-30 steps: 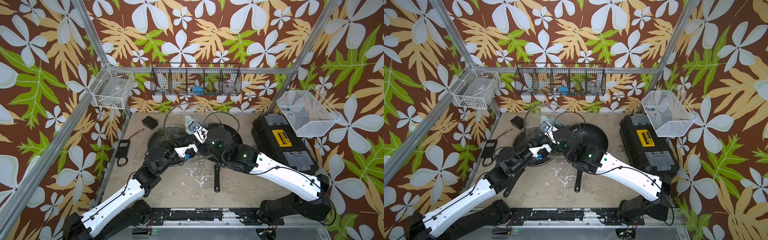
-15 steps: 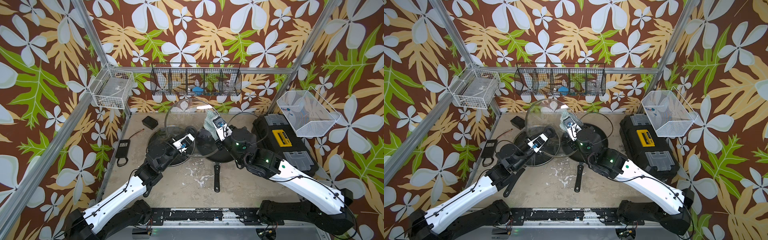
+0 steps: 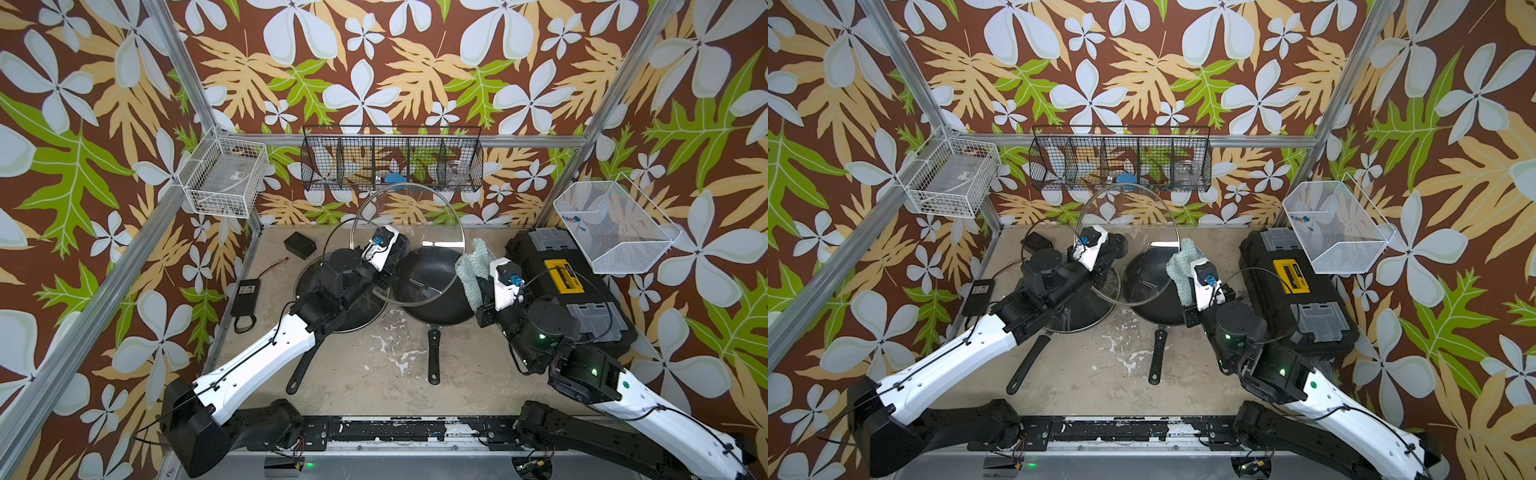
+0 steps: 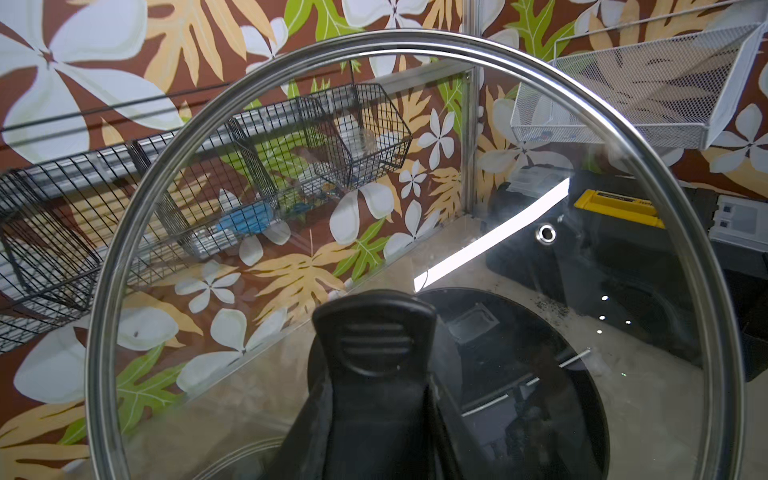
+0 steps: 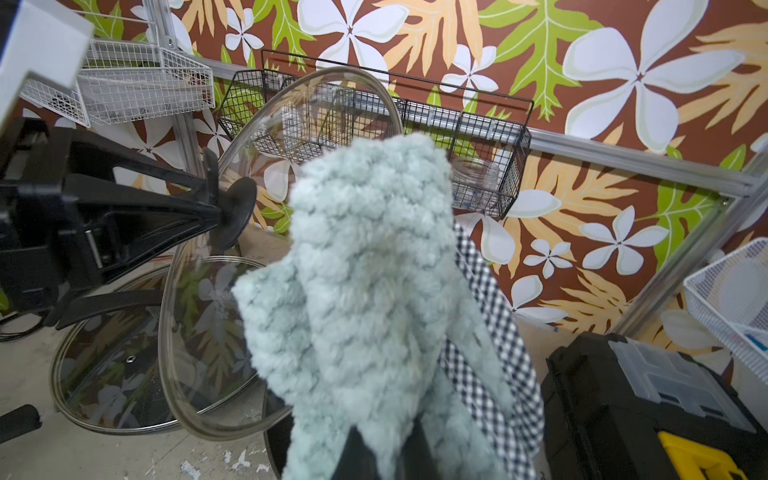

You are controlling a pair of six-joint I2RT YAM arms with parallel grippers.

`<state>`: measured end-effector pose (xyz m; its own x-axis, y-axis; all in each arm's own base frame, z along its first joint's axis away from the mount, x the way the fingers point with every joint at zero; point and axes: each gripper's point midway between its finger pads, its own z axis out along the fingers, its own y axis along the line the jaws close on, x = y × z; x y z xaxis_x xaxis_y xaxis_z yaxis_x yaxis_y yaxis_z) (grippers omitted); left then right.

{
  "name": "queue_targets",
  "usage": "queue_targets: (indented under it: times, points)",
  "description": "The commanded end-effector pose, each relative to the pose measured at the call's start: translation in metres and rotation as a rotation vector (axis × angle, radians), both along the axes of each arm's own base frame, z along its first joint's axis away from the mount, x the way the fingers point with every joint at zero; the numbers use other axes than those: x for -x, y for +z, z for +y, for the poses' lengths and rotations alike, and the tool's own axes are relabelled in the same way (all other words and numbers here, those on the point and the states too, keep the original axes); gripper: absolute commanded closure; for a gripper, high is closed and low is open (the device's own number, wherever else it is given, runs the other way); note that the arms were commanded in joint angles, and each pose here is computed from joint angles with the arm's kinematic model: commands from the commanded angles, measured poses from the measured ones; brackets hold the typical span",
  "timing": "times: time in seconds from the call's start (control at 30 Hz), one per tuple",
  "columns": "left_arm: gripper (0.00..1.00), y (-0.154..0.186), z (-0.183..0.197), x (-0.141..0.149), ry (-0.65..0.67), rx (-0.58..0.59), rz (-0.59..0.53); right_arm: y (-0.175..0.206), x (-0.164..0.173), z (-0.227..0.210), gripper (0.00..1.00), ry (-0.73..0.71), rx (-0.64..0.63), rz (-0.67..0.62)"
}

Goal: Wipe the pot lid with a cloth
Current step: Place the pot lid on the cooking pot.

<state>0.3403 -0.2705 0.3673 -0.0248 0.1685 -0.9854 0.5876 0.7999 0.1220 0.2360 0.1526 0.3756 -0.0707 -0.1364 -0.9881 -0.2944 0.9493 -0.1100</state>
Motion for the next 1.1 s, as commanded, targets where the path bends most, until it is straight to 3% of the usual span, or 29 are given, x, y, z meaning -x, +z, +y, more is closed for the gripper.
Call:
queue_targets:
  times: [0.0, 0.13, 0.4, 0.6, 0.77, 1.07]
  points:
    - [1.00, 0.014, -0.012, -0.011, 0.016, 0.050, 0.032, -0.019, 0.005, -0.010, 1.00, -0.024, -0.030, 0.060]
    - [1.00, -0.008, -0.026, -0.031, 0.054, -0.033, 0.111, -0.034, 0.011, -0.016, 1.00, -0.020, -0.032, 0.093]
    - [1.00, -0.057, -0.061, -0.059, 0.016, -0.227, 0.241, -0.054, 0.025, 0.007, 1.00, 0.155, 0.007, 0.131]
    - [1.00, -0.079, -0.093, -0.064, -0.080, -0.243, 0.319, -0.070, 0.032, 0.013, 1.00, 0.208, 0.013, 0.174]
    - [1.00, -0.107, -0.116, -0.065, -0.154, -0.332, 0.405, -0.070, 0.045, 0.016, 1.00, 0.282, -0.012, 0.181]
    - [1.00, -0.143, -0.138, -0.078, -0.205, -0.434, 0.477, -0.075, 0.044, -0.012, 1.00, 0.166, -0.042, 0.201]
